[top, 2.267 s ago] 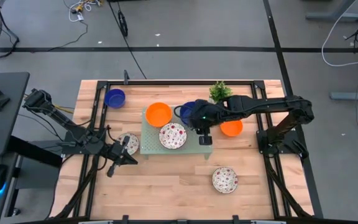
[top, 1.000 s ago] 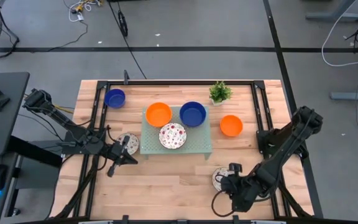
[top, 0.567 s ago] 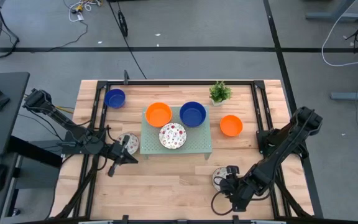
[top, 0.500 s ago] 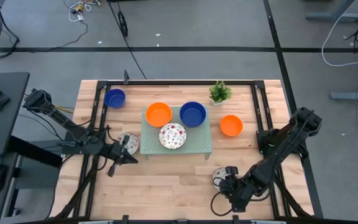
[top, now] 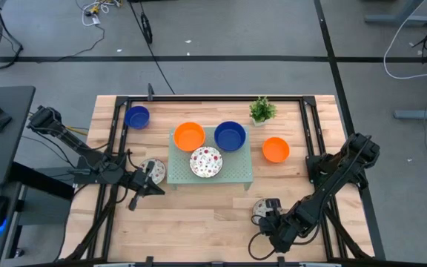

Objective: Pick & Place Mini bowls
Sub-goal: Stack the white patterned bowl on top of the white patterned bowl on the shelf

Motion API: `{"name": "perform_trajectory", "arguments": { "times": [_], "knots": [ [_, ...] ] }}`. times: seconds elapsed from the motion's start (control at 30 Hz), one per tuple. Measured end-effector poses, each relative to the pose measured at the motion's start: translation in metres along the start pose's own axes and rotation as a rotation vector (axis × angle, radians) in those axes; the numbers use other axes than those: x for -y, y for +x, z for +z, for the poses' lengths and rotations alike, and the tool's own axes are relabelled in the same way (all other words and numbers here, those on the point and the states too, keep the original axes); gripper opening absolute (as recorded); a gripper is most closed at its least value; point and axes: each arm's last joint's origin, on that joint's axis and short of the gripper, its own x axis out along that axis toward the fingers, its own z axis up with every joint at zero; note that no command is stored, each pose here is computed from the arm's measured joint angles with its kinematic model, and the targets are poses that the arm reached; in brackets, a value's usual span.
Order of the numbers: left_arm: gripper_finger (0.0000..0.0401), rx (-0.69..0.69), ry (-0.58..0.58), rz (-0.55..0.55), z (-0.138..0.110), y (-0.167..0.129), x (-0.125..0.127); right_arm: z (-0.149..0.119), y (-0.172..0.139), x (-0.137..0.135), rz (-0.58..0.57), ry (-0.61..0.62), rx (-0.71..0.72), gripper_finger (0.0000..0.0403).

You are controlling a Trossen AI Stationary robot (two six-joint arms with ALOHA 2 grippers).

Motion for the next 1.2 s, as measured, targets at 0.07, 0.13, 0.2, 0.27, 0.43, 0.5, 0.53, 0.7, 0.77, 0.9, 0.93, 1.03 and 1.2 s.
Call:
{"name": "perform_trajectory", "arguments": {
  "times": [0.07, 0.13, 0.2, 0.27, 0.43, 0.5, 0.53, 0.7, 0.77, 0.9, 0.93, 1.03, 1.2],
  "knots": [
    [0.0014, 0.000, 0.000, 0.000, 0.000, 0.000, 0.000, 0.000, 0.000, 0.000, -0.006, -0.019, 0.005, 0.0119],
    [0.0014, 0.000, 0.000, 0.000, 0.000, 0.000, 0.000, 0.000, 0.000, 0.000, -0.006, -0.037, 0.005, 0.0096],
    [0.0014, 0.000, 0.000, 0.000, 0.000, 0.000, 0.000, 0.000, 0.000, 0.000, -0.007, -0.051, 0.004, 0.0071],
    [0.0014, 0.000, 0.000, 0.000, 0.000, 0.000, 0.000, 0.000, 0.000, 0.000, -0.009, -0.064, 0.002, 0.0047],
    [0.0014, 0.000, 0.000, 0.000, 0.000, 0.000, 0.000, 0.001, -0.001, -0.001, -0.008, -0.124, 0.020, 0.0009],
    [0.0014, 0.000, 0.000, 0.000, 0.000, 0.000, 0.000, 0.002, -0.001, -0.003, 0.007, -0.145, 0.037, 0.0011],
    [0.0014, 0.000, 0.000, 0.000, 0.000, 0.000, 0.000, 0.003, -0.001, -0.004, 0.021, -0.145, 0.050, 0.0012],
    [0.0014, 0.000, 0.000, 0.000, 0.000, 0.000, 0.000, 0.012, -0.003, -0.012, 0.094, -0.192, 0.147, 0.0005],
    [0.0014, 0.000, 0.000, 0.000, 0.000, 0.000, 0.000, 0.018, -0.003, -0.014, 0.114, -0.213, 0.200, 0.0003],
    [0.0014, 0.000, 0.000, 0.000, 0.000, 0.000, 0.000, 0.029, -0.005, -0.014, 0.117, -0.252, 0.298, 0.0001],
    [0.0014, 0.000, 0.000, 0.000, 0.000, 0.000, 0.000, 0.032, -0.005, -0.014, 0.112, -0.266, 0.314, 0.0001],
    [0.0014, 0.000, 0.000, 0.000, 0.000, 0.000, 0.000, 0.041, -0.009, -0.012, 0.082, -0.308, 0.370, 0.0000],
    [0.0014, 0.000, -0.001, 0.000, 0.000, 0.000, 0.000, 0.046, -0.004, -0.007, 0.074, -0.320, 0.356, 0.0000]
  ]
}}
